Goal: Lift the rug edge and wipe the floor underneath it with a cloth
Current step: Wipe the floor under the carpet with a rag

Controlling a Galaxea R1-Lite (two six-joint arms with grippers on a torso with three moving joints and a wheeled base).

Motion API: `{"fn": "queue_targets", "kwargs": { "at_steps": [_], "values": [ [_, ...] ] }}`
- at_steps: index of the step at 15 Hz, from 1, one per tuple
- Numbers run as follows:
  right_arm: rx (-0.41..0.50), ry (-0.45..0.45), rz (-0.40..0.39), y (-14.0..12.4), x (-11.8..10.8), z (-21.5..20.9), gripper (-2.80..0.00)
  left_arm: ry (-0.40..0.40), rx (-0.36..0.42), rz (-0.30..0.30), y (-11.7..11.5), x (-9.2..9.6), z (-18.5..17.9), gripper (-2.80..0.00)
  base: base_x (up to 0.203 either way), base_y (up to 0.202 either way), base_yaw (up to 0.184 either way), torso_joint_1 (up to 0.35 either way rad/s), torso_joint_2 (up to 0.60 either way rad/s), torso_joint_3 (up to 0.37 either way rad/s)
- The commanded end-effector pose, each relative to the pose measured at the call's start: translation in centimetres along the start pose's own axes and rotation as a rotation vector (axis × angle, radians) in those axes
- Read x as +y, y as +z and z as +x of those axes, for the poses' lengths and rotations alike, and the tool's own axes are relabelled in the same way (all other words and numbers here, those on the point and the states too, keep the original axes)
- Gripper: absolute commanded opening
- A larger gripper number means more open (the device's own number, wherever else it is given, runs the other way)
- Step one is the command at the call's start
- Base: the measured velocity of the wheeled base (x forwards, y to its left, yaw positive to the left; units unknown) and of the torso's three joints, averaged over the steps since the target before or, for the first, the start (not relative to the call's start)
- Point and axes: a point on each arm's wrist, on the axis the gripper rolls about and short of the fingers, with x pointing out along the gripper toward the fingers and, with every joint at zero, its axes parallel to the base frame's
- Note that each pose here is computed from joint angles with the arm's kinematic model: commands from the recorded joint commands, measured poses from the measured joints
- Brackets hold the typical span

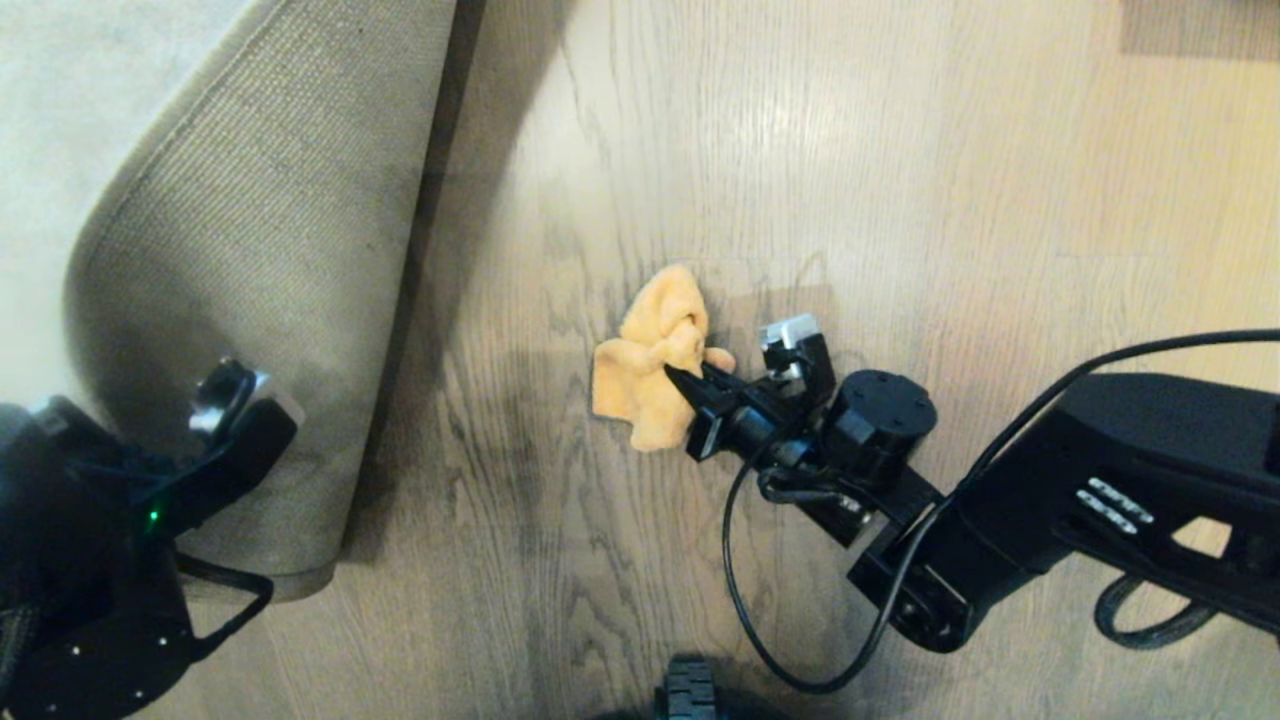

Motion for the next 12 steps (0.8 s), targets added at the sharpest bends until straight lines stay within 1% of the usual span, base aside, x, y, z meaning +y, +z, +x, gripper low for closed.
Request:
{"fn": "queue_targets", "kwargs": {
  "at_steps": [1,3,7,12],
  "values": [
    [-0.086,0.001,-0.008,2.4,-0.1,-0.3,-2.80,0.004,0.006,-0.002,0.0,0.1,0.0,-2.80,0.000,0.000,0.000,0.000,0.00,0.000],
    [-0.110,-0.007,-0.013,3.8,-0.3,-0.9,-2.80,0.004,0.001,-0.002,0.0,0.1,-0.1,-2.80,0.000,0.000,0.000,0.000,0.00,0.000],
    [-0.128,-0.017,-0.019,6.1,-0.3,-2.8,-2.80,0.004,0.001,-0.003,0.0,0.2,-0.1,-2.80,0.000,0.000,0.000,0.000,0.00,0.000],
    [-0.114,-0.101,-0.063,7.7,-2.8,-5.8,-2.80,0.001,-0.017,-0.002,0.2,0.2,-0.3,-2.80,0.000,0.000,0.000,0.000,0.00,0.000]
  ]
}}
